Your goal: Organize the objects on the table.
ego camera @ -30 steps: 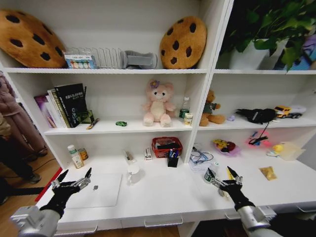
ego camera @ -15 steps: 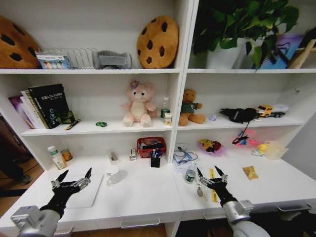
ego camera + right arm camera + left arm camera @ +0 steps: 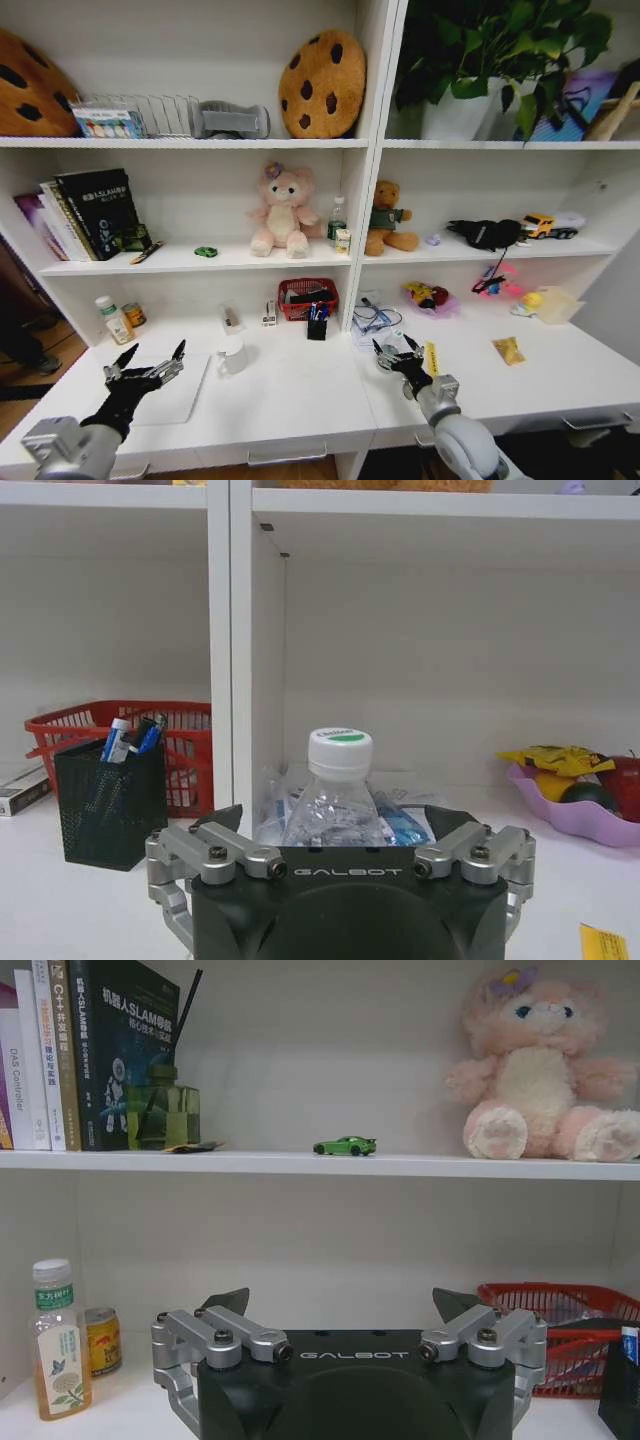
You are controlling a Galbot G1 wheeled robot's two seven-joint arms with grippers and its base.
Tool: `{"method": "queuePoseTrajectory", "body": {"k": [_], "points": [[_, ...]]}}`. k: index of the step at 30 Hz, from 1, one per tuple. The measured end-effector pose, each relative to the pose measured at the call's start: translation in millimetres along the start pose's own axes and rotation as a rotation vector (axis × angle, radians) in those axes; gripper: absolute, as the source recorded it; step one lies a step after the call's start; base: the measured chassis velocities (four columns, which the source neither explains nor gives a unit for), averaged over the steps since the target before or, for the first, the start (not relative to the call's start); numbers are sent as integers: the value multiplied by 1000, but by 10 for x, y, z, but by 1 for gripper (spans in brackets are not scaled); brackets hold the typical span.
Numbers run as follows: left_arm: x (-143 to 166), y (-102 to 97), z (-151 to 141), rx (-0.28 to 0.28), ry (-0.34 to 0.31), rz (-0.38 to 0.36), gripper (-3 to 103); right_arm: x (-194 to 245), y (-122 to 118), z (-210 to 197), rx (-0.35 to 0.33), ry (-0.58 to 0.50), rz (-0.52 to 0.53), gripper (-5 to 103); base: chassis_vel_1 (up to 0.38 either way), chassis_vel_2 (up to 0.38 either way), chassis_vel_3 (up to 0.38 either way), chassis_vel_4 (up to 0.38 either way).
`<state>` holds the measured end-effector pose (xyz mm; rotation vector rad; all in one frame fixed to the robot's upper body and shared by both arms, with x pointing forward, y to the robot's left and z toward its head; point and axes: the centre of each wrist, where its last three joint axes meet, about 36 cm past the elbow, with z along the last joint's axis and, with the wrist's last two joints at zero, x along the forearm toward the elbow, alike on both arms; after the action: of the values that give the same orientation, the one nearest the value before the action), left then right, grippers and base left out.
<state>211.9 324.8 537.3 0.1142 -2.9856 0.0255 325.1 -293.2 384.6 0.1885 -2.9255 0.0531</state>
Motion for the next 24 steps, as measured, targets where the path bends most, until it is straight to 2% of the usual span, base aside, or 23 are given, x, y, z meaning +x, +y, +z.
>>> {"method": "queuePoseTrajectory", "body": {"k": [1, 4, 5, 8, 9, 11, 12, 14, 15, 18, 24], "points": [[0, 0, 0, 0, 0, 0, 100, 0, 0, 0, 0, 0, 0, 103, 0, 0, 0, 0], [0, 0, 0, 0, 0, 0, 100, -30, -27, 11, 1, -11, 6, 90, 0, 0, 0, 0], [0, 0, 0, 0, 0, 0, 100, -30, -27, 11, 1, -11, 6, 90, 0, 0, 0, 0], [0, 0, 0, 0, 0, 0, 100, -53, -47, 21, 3, -20, 2, 74, 0, 0, 0, 0], [0, 0, 0, 0, 0, 0, 100, -53, -47, 21, 3, -20, 2, 74, 0, 0, 0, 0], [0, 0, 0, 0, 0, 0, 100, -64, -60, 23, 4, -25, -8, 63, 0, 0, 0, 0], [0, 0, 0, 0, 0, 0, 100, -64, -60, 23, 4, -25, -8, 63, 0, 0, 0, 0], [0, 0, 0, 0, 0, 0, 100, -70, -67, 27, 4, -27, -12, 52, 0, 0, 0, 0], [0, 0, 0, 0, 0, 0, 100, -70, -67, 27, 4, -27, -12, 52, 0, 0, 0, 0], [0, 0, 0, 0, 0, 0, 100, -70, -71, 25, 4, -29, -15, 36, 0, 0, 0, 0], [0, 0, 0, 0, 0, 0, 100, -61, -78, 4, 3, -38, -18, 26, 0, 0, 0, 0]]}}
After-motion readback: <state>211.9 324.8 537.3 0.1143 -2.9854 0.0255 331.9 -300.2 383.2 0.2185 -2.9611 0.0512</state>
